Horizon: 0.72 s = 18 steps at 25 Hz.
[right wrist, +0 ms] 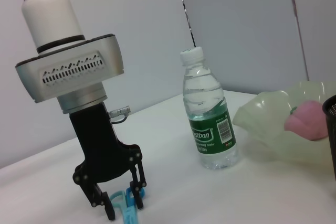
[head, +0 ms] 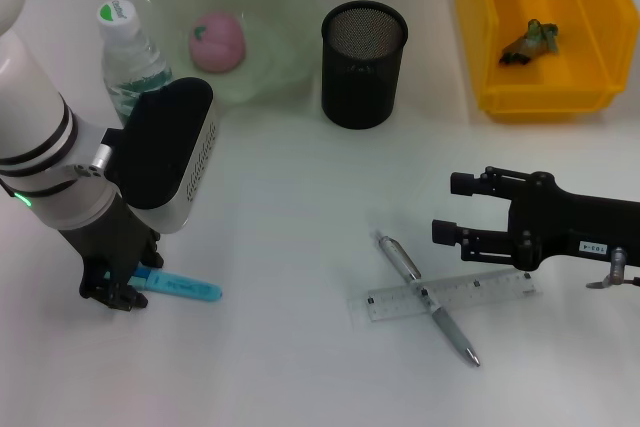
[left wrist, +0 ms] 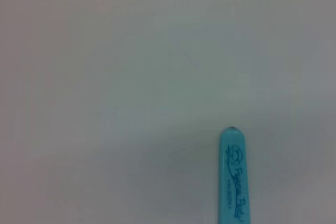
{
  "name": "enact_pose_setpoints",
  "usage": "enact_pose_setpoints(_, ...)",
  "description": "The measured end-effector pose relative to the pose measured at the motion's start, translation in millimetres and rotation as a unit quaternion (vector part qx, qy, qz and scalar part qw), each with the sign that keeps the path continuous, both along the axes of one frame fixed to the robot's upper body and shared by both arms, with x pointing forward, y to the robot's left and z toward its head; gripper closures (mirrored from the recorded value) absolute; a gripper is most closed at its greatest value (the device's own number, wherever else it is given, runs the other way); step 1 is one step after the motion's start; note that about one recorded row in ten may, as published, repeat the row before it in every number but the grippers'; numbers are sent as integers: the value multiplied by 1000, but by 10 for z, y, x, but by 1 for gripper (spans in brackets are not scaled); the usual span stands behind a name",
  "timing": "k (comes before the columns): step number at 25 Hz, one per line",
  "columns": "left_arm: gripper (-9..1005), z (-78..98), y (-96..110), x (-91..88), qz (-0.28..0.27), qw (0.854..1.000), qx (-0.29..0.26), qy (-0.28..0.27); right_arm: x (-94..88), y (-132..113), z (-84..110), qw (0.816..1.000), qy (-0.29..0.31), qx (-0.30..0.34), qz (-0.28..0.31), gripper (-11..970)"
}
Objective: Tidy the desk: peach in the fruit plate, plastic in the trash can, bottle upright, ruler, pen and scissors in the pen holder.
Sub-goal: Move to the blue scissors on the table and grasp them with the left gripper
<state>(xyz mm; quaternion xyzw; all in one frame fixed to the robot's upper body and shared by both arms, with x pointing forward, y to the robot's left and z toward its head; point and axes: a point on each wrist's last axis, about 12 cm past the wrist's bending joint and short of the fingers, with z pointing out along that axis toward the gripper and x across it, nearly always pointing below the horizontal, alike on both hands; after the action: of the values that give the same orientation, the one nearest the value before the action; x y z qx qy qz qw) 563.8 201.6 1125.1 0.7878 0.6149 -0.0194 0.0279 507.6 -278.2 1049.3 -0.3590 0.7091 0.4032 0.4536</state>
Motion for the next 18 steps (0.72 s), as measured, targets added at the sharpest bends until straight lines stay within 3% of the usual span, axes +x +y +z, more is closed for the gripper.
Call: enact_pose_setpoints(18, 619, -3, -4, 13, -3, 1000, 8, -4, 11, 9, 11, 1000, 3, 4, 0, 195)
